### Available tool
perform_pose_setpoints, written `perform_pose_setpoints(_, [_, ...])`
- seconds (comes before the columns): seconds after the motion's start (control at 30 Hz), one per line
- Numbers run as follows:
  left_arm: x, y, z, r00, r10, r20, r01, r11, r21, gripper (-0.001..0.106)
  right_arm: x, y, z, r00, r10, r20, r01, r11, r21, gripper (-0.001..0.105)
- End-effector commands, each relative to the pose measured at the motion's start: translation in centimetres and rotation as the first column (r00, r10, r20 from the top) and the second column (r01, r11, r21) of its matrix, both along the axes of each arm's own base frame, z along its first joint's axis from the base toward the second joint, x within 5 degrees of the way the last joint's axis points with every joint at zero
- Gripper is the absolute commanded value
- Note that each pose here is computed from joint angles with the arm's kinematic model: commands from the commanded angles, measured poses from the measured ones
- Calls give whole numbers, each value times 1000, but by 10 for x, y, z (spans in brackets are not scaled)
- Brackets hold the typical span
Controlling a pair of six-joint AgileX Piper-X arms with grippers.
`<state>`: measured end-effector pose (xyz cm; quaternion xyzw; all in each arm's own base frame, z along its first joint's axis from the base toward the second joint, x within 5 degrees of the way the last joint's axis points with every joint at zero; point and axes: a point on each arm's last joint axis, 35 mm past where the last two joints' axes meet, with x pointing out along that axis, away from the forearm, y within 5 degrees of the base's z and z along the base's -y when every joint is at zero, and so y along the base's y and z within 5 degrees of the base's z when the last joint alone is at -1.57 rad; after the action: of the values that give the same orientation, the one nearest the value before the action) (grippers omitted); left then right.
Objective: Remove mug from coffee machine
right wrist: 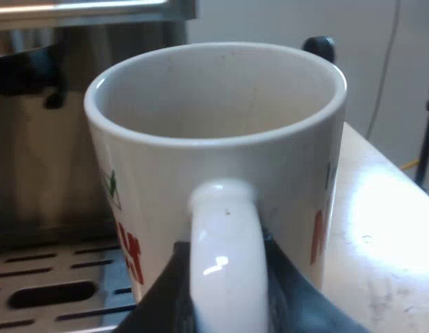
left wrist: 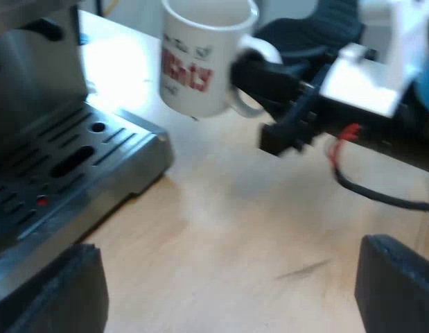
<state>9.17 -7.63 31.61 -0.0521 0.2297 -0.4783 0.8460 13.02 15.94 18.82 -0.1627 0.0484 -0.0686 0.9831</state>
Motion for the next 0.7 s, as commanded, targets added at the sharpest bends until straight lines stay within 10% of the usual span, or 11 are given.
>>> perform_pose_setpoints(0.03, [1, -4, 1, 999, -32, 2, 32, 999, -9, 79, 8, -6, 8, 999, -47, 27, 46, 998, 45, 0])
perform_pose_setpoints(0.7, [22, -17, 7, 996, -5, 86, 9, 999, -50, 79, 47, -43, -1, 996, -64, -56, 65, 998, 17, 0])
